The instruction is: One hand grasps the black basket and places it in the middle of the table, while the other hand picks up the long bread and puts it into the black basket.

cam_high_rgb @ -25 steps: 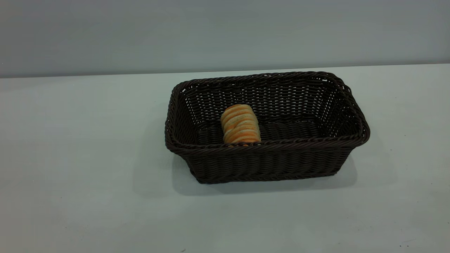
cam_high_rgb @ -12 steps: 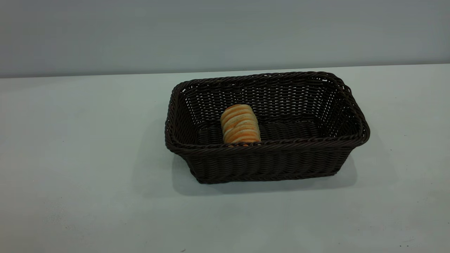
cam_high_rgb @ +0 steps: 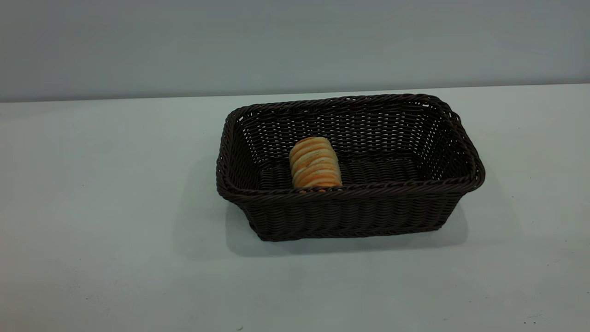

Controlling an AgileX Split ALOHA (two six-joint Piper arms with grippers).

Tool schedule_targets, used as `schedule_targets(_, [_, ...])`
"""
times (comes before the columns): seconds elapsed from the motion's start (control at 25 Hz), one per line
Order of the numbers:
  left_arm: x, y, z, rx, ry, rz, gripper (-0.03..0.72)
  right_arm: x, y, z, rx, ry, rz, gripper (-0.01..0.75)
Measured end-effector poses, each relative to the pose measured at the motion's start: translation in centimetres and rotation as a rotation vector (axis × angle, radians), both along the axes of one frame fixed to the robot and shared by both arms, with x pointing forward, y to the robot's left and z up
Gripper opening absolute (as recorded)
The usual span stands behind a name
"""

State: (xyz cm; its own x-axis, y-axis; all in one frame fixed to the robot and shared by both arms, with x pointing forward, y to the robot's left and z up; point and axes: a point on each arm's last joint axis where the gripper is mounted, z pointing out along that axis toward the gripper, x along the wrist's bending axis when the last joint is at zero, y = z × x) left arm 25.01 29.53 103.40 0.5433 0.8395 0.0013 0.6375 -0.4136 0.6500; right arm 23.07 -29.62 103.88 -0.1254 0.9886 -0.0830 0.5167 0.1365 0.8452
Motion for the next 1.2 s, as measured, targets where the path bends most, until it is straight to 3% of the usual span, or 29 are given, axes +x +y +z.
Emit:
schedule_targets(0.12, [-0.1, 0.2, 0.0, -0.006, -0.009, 0.090, 0.591, 0.0, 0.0, 0.0, 0.000, 0.000, -0.002, 0.496])
schedule_targets(0.32, [-0.3, 0.6, 0.0, -0.011, -0.027, 0.428, 0.591, 0.0, 0.0, 0.0, 0.001, 0.001, -0.002, 0.496])
schedule_targets(0.48, [-1.5, 0.7, 0.0, -0.032, -0.106, 0.585, 0.591, 0.0, 0.0, 0.0, 0.001, 0.000, -0.002, 0.496])
schedule_targets(0.64, [-2.7, 0.7, -0.1, -0.053, -0.183, 0.612, 0.591, 0.0, 0.0, 0.0, 0.001, -0.001, -0.002, 0.496])
schedule_targets(1.2, [-2.8, 0.7, -0.1, -0.054, -0.187, 0.611, 0.591, 0.0, 0.0, 0.0, 0.001, -0.001, -0.001, 0.496])
